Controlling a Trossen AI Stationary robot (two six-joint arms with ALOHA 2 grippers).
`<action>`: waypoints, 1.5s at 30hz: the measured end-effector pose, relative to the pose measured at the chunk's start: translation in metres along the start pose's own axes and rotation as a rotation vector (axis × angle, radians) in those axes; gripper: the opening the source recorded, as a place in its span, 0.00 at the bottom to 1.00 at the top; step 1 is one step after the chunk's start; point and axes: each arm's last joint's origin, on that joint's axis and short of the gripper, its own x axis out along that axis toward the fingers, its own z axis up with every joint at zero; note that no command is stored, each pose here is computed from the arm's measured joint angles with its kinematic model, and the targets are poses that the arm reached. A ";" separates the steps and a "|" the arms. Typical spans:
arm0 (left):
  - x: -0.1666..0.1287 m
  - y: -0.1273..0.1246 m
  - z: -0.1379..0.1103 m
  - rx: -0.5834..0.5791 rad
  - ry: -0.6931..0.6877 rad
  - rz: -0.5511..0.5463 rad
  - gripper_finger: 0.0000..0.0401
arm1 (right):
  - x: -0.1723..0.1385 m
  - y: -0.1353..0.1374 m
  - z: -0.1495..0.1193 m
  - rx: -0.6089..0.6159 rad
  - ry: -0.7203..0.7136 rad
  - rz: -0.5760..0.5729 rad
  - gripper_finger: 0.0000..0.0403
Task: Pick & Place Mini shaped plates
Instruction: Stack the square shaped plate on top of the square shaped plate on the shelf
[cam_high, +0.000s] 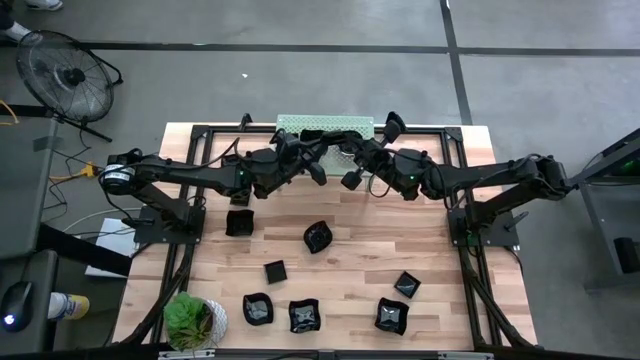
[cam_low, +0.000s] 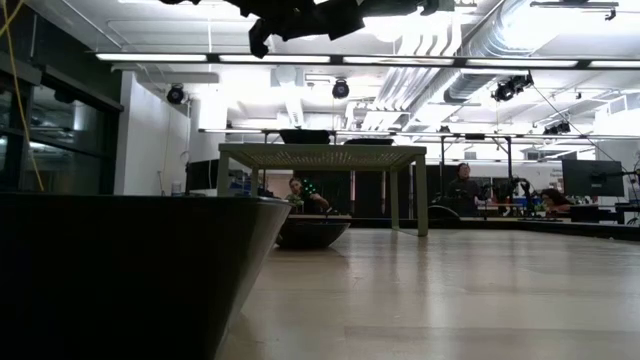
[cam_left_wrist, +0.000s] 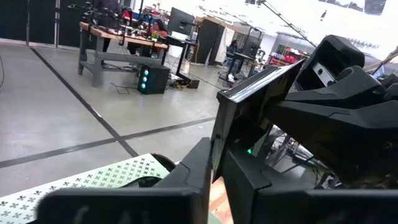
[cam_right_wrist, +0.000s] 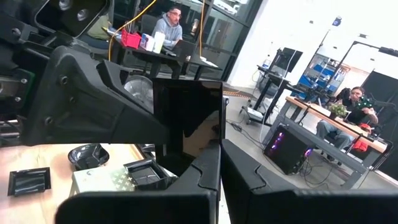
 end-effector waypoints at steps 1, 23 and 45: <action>0.000 0.000 0.000 0.000 0.000 0.000 0.04 | 0.000 0.000 0.000 0.000 0.000 0.000 0.00; 0.000 0.000 -0.001 0.005 0.007 0.000 0.00 | 0.000 0.001 -0.002 -0.017 0.013 0.027 0.07; -0.007 0.024 0.023 0.048 0.036 0.085 0.00 | -0.027 -0.034 0.006 0.066 0.103 -0.101 0.48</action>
